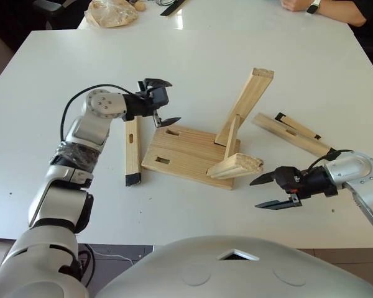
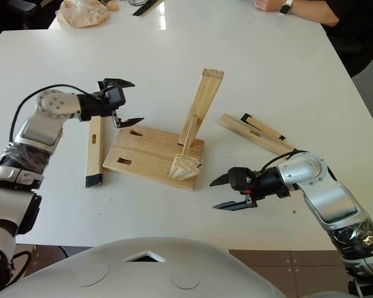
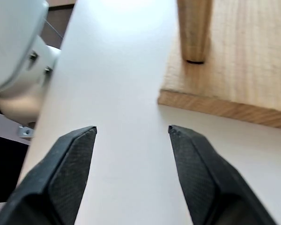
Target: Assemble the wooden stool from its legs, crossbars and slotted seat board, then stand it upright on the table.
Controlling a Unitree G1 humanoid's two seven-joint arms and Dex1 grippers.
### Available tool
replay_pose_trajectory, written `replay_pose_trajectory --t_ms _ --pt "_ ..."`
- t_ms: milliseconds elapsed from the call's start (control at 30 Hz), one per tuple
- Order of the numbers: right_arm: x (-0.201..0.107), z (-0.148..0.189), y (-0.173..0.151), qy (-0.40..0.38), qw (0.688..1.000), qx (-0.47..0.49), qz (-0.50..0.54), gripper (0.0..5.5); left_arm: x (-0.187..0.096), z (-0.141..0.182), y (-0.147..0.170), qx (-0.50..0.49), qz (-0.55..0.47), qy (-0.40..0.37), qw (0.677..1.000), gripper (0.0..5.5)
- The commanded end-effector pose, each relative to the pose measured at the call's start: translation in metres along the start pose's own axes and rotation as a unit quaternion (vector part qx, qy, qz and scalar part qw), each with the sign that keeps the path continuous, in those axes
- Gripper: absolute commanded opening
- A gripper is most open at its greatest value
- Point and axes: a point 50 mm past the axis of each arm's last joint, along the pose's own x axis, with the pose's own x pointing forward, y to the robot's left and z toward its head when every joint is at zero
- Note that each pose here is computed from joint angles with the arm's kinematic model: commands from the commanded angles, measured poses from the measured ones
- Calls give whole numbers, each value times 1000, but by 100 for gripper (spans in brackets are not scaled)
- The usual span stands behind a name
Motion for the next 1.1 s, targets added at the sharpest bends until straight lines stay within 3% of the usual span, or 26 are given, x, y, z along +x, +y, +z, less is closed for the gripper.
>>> replay_pose_trajectory --t_ms 33,233,467,733,933,1100 --pt "8 3 4 0 1000 -1 24 282 16 -8 -10 28 -15 -1 1000 539" --pt "21 4 2 5 999 -4 33 282 16 -37 -37 19 -29 19 999 539" --pt "44 0 -22 -3 998 1 -67 282 -6 -54 -54 -12 -55 29 998 539" --pt "22 -1 -70 -3 969 2 -247 282 -30 -55 -119 -129 -68 8 989 539" --pt "18 11 -103 -21 940 -24 -339 282 -22 -42 -117 -159 -41 0 986 539" --pt "19 17 -109 -42 936 -26 -349 282 -25 -38 -108 -171 -12 -2 985 539"
